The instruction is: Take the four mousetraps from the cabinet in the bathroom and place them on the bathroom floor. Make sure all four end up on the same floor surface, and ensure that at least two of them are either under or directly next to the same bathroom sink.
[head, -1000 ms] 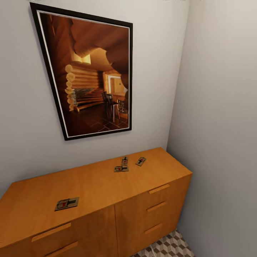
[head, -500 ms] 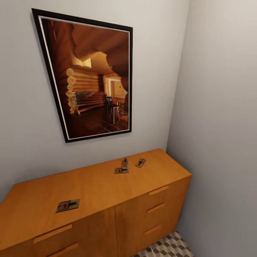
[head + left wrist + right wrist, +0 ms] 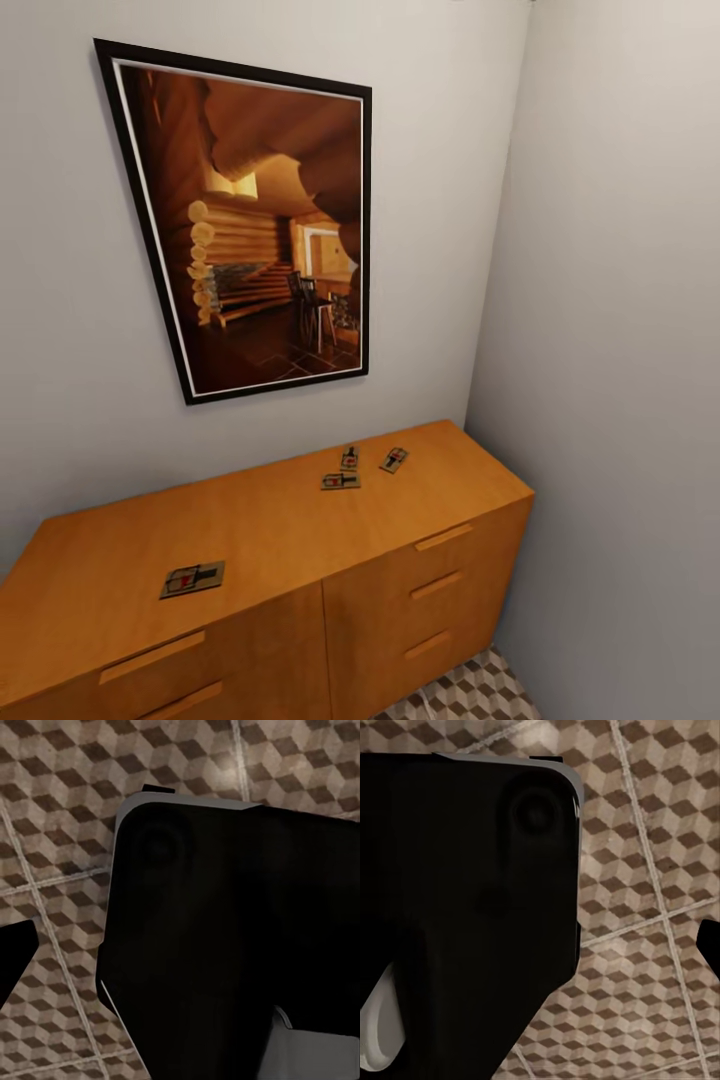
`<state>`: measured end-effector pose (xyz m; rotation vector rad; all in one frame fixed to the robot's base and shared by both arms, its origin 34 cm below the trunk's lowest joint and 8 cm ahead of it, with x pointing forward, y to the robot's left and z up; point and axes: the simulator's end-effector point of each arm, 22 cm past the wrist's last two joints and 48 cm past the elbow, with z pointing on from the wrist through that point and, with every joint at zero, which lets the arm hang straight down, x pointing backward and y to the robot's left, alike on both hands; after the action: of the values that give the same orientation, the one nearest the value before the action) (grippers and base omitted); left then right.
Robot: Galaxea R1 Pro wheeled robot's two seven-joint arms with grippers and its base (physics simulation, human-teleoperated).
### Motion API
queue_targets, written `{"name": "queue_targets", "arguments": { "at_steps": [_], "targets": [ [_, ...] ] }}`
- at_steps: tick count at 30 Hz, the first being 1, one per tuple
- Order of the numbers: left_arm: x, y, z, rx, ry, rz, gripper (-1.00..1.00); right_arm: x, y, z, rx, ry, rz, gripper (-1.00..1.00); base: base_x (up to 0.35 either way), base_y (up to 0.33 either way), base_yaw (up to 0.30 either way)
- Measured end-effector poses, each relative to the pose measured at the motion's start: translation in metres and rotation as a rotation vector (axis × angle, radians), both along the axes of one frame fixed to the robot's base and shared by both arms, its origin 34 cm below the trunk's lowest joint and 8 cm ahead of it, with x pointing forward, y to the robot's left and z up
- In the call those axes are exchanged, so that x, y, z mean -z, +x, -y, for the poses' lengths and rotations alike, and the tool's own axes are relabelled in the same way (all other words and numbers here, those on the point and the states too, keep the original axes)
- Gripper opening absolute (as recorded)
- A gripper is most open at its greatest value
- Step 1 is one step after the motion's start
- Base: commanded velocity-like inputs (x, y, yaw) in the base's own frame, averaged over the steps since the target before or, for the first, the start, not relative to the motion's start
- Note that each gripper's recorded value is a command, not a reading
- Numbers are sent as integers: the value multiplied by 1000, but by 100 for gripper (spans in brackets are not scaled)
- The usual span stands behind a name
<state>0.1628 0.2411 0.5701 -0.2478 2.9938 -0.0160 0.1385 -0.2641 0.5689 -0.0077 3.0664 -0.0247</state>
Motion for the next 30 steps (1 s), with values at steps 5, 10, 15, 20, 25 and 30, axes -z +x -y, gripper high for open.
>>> {"name": "queue_targets", "arguments": {
  "at_steps": [5,10,15,20,25,30],
  "targets": [
    [-5,-2,0,0,0,0,100,-5,-1,-1,0,1,0,100,0,0,0],
    [-10,-3,0,0,0,0,100,-10,-3,-1,4,1,0,100,0,0,0],
    [-15,-4,0,0,0,0,100,-15,-4,-1,6,1,0,100,0,0,0],
    [-20,-6,0,0,0,-1,100,-20,-6,-1,7,1,0,100,0,0,0],
    [-24,-8,0,0,0,-1,100,-24,-8,0,7,1,-1,100,0,0,0],
    [-29,-10,0,0,0,-1,100,-29,-10,0,6,0,-1,100,0,0,0]
  ]
}}
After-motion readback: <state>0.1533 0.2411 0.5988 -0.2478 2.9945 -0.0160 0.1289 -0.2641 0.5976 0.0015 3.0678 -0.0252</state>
